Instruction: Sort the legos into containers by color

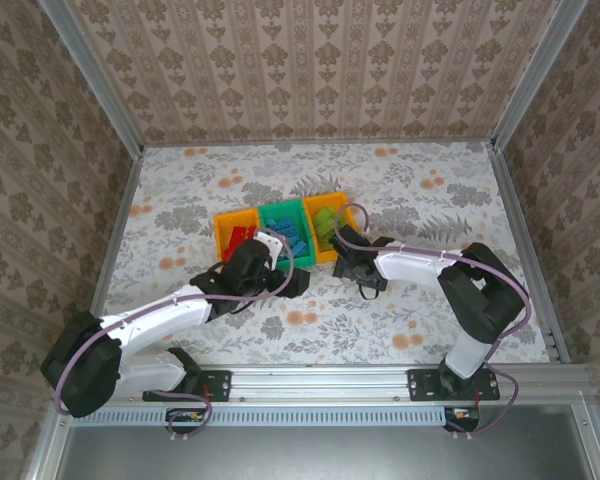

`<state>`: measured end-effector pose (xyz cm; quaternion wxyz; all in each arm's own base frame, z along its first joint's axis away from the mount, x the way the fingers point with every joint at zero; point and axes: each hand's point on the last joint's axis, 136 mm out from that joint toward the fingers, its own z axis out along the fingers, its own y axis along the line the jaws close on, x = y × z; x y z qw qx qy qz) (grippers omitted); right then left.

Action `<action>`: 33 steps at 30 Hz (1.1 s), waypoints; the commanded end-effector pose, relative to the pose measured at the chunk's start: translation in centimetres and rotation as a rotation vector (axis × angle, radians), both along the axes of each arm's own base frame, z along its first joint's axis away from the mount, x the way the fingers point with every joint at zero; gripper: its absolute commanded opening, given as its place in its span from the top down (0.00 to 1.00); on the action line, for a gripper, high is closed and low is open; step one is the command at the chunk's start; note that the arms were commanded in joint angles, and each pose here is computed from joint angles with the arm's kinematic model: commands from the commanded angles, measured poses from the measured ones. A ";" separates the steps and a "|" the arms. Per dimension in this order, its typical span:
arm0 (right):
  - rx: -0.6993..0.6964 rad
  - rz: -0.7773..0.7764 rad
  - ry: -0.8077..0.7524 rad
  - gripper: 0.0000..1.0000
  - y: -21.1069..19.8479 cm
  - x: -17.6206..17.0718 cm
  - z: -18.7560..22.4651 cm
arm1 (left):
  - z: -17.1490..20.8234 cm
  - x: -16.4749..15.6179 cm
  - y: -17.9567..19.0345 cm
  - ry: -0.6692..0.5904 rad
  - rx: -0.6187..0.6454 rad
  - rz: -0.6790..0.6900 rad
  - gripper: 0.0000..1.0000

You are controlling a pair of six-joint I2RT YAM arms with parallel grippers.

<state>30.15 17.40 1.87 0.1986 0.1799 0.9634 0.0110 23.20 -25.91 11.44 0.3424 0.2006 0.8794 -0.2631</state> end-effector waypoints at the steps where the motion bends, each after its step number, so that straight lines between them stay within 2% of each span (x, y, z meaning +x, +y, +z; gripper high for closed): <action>1: -0.037 -0.058 -0.005 0.15 -0.6 1.3 -0.7 | -0.1 0.2 0.0 -0.019 -0.001 -0.017 0.00; 6: -0.058 -0.078 0.030 0.22 -1.6 1.3 -1.6 | -0.1 0.1 0.2 -0.026 0.001 -0.014 0.00; 10: -0.071 -0.072 0.042 0.32 -2.2 1.0 -1.6 | -0.2 0.2 0.3 -0.026 0.005 -0.011 0.00; 17: -0.084 -0.028 0.062 0.59 -2.4 0.5 -1.6 | -0.1 0.3 0.3 -0.028 0.000 -0.010 0.00; 22: -0.099 0.041 0.068 0.74 -2.1 0.4 -1.4 | 0.0 0.3 0.3 -0.027 -0.004 -0.009 0.00; 26: -0.114 0.074 0.025 0.76 -1.9 0.7 0.6 | 0.3 0.3 0.6 -0.033 -0.002 -0.001 0.00; 33: -0.036 0.176 -0.188 0.76 0.8 2.8 8.6 | 0.5 0.6 1.2 -0.042 0.006 0.028 0.00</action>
